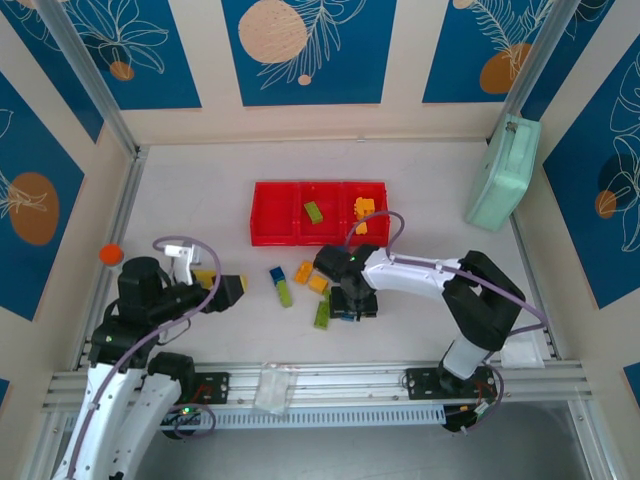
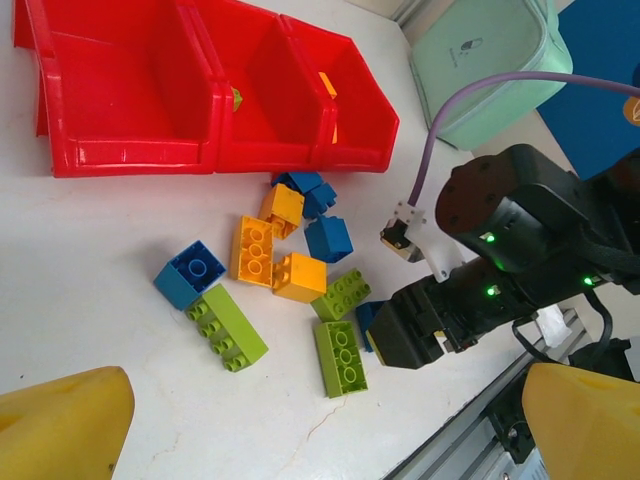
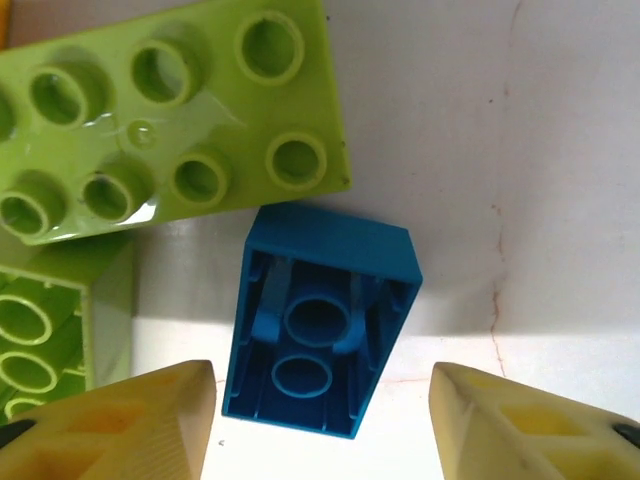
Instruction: Sort the legos into containers by color
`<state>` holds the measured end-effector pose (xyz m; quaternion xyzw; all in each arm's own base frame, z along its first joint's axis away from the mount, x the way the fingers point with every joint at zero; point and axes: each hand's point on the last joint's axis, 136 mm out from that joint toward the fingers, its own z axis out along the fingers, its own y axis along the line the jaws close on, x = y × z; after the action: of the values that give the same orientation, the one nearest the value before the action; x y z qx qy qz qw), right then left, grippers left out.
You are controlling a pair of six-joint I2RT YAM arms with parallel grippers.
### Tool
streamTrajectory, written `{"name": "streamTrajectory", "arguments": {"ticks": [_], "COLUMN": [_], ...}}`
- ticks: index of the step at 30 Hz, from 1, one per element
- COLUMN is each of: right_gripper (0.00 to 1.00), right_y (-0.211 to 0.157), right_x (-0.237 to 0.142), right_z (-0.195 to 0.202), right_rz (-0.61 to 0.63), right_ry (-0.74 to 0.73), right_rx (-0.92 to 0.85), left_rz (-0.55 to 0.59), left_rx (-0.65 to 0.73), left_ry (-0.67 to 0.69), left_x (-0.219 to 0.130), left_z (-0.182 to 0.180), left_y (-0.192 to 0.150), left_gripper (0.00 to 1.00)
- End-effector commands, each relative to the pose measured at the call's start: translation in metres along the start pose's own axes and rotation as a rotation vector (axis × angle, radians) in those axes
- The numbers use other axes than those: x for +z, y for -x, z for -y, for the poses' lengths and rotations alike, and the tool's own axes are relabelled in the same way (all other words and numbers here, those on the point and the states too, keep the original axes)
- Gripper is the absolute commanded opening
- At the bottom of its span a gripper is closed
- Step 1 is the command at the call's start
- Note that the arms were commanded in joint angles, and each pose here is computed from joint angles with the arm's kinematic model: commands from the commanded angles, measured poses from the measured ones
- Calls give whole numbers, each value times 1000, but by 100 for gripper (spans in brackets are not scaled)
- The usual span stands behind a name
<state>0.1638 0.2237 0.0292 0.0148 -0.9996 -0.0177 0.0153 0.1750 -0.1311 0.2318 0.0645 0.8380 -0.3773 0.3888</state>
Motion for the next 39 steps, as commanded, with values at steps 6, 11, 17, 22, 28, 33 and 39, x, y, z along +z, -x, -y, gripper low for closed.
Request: {"name": "streamTrajectory", "arguments": {"ticks": [6,11,17,22,28,33,39], "right_gripper": [43,35,28,23,19,19,18], "right_y": [3,4,10,30,78,124,176], "right_x": [17,11,-33,-97,-137,-148,-137], "right_z": [1,10,8,-9,-71,-115,-160], "right_rz": [-6,15,96,253,408,439,427], "right_ry": [-34,-73,-66,39,356,437,503], "right_rx": [-10,-16,-59,-115,-156,-221,-268], "left_rz": [25,27,30,29,31,24,17], "left_rx": [45,45,45,44,41,36,32], "left_ry": [10,20,31,41,51,51,55], "left_x": [-7,-7,-7,-7,-7,-5,-3], "left_z": [5,3,2,0,-2,-3,-4], "left_y": [7,7,7,7,7,7,6], "left_gripper": [100,99,99,99,99,99,99]}}
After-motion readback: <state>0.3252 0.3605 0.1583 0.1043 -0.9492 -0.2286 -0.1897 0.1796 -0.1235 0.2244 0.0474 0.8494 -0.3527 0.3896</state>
